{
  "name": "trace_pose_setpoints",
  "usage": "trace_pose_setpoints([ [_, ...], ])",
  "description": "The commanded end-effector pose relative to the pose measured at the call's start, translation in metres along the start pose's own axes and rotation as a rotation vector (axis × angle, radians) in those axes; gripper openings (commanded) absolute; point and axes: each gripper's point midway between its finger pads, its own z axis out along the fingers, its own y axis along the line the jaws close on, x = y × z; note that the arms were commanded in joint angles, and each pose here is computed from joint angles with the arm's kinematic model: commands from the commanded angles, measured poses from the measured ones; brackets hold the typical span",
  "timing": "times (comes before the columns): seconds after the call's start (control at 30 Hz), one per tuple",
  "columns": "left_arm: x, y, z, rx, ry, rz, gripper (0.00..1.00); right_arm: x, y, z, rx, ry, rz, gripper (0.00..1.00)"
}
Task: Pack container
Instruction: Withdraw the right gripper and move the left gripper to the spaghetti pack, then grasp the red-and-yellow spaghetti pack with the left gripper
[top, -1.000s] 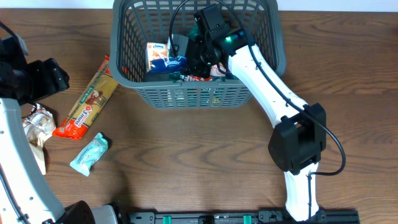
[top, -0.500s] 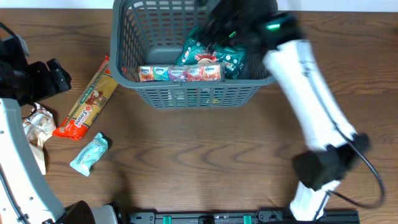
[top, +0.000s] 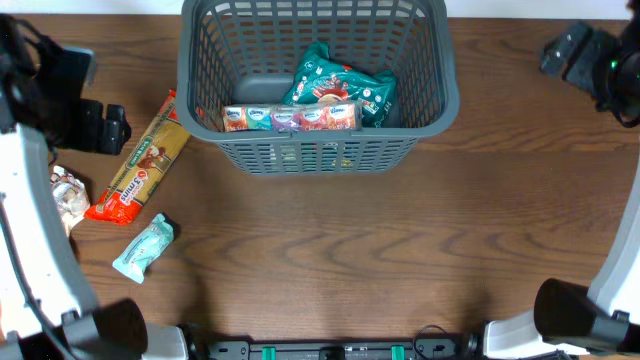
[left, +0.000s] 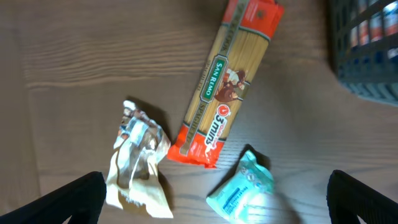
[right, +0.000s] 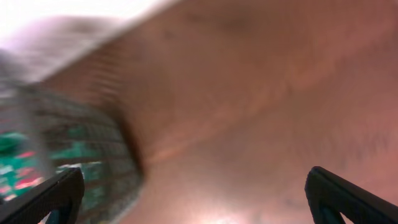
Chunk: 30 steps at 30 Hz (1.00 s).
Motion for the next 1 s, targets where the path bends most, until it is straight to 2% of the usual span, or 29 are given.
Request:
trace_pose_setpoints([
  [0.0,-0.001,0.0,0.039,0.047,0.083,0.073,0.99,0.019,-0.02,0.03,0.065,0.101,0.114,0.99],
  [0.27,0.009,-0.004,0.127,0.159,0.264,0.121,0.99,0.075,-0.041,0.091,0.141,0.289,0.124,0.99],
  [0.37,0.014,-0.013,0.148,0.219,0.299,0.14,0.99,0.084,-0.048,0.104,0.167,0.305,0.121,0.99],
  [0.5,0.02,-0.021,0.174,0.274,0.342,0.185,0.99,0.085,-0.05,0.114,0.174,0.292,0.119,0.99],
  [0.97,0.03,-0.024,0.258,0.299,0.396,0.183,0.98,0.072,-0.047,0.119,0.159,0.236,0.117,0.99],
])
